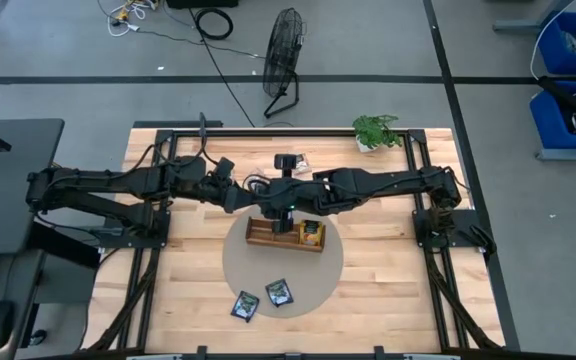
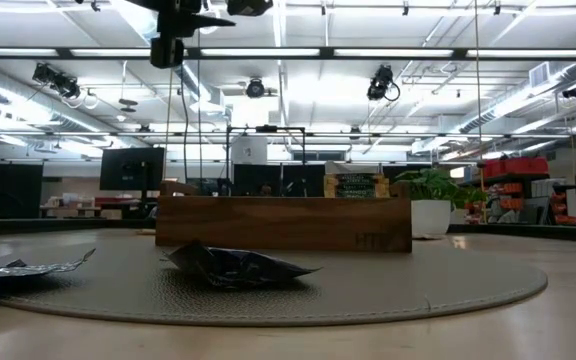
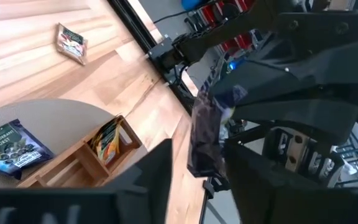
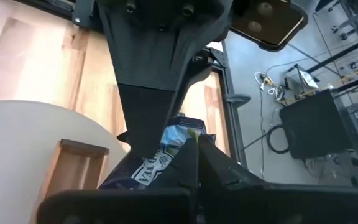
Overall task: Pick & Place Tea
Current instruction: Put the purple tea bag into the middle section of the wooden organizer
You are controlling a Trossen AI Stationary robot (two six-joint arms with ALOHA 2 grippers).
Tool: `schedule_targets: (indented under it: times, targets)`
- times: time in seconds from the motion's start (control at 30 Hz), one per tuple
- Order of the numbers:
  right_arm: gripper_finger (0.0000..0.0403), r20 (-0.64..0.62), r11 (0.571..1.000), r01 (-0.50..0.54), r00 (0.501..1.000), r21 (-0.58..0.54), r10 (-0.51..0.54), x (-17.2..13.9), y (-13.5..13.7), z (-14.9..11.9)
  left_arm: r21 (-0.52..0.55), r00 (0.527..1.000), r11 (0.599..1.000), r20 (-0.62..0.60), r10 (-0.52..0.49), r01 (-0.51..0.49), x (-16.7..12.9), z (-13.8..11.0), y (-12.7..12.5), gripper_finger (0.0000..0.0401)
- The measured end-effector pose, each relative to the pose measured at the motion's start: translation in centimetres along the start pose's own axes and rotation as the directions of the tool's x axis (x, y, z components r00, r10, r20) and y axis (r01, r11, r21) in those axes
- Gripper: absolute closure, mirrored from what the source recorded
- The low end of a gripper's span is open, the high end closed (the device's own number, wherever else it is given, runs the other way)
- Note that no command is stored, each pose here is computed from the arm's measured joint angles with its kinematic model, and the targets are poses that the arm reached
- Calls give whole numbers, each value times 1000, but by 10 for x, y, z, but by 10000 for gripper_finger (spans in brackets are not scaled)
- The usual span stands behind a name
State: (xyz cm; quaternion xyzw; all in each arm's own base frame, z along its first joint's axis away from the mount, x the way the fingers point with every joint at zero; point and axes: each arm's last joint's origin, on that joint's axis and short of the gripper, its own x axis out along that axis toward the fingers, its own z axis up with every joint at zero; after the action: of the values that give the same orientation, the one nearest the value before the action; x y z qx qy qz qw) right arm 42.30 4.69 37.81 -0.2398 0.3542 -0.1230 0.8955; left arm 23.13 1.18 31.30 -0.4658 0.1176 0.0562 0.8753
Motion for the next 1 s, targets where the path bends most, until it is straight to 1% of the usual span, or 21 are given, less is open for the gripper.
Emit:
schedule_targets:
  times: [0.07, 0.17, 0.23, 0.43, 0.53, 0.63, 0.7, 0.77, 0.8, 0.87, 0.9, 0.93, 1.0]
  targets:
    - [401, -1, 1000, 5, 1000, 0, -5, 0, 0, 0, 3, 1000, 1000, 1, -1, 1, 0, 0, 0, 289]
    - [401, -1, 1000, 5, 1000, 1, -5, 0, 0, 0, 7, 1000, 1000, 1, 0, 0, 0, 0, 0, 347]
    - [399, 2, 1000, 5, 1000, 3, -5, 0, 0, 0, 30, 1000, 1000, 1, 0, 0, 0, 0, 0, 382]
    - [374, 8, 1000, 3, 1000, 9, -3, -3, -2, 1, 87, 1000, 996, -5, 4, -3, 0, -1, 0, 393]
    - [353, 33, 1000, 2, 999, 25, -3, -15, -9, 2, 121, 1000, 992, -22, 21, -18, 0, -3, 1, 394]
    - [325, 101, 994, 16, 995, 105, -26, -38, -26, 9, 161, 999, 987, -30, 27, -22, 0, -5, 2, 395]
    - [301, 130, 980, 3, 991, 198, -30, -49, -36, 10, 210, 999, 977, -26, 25, -19, 0, -5, 1, 396]
    - [277, 150, 956, -45, 989, 289, 1, -54, -46, 9, 257, 999, 966, -20, 36, -29, 0, -6, 0, 396]
    - [265, 154, 942, -87, 987, 325, 38, -55, -51, 7, 278, 999, 960, -14, 37, -32, 0, -7, 0, 396]
    - [243, 190, 892, -193, 974, 408, 123, -59, -63, 4, 331, 999, 943, -8, 35, -31, 0, -7, -1, 396]
    - [234, 208, 856, -250, 963, 452, 171, -59, -69, 1, 351, 999, 936, -7, 37, -32, 0, -8, -1, 396]
    - [226, 234, 810, -321, 944, 492, 232, -59, -76, -1, 369, 999, 929, -3, 39, -36, 0, -8, -1, 396]
    - [213, 278, 711, -452, 892, 538, 356, -56, -85, -5, 397, 999, 917, 4, 41, -40, 0, -7, -1, 396]
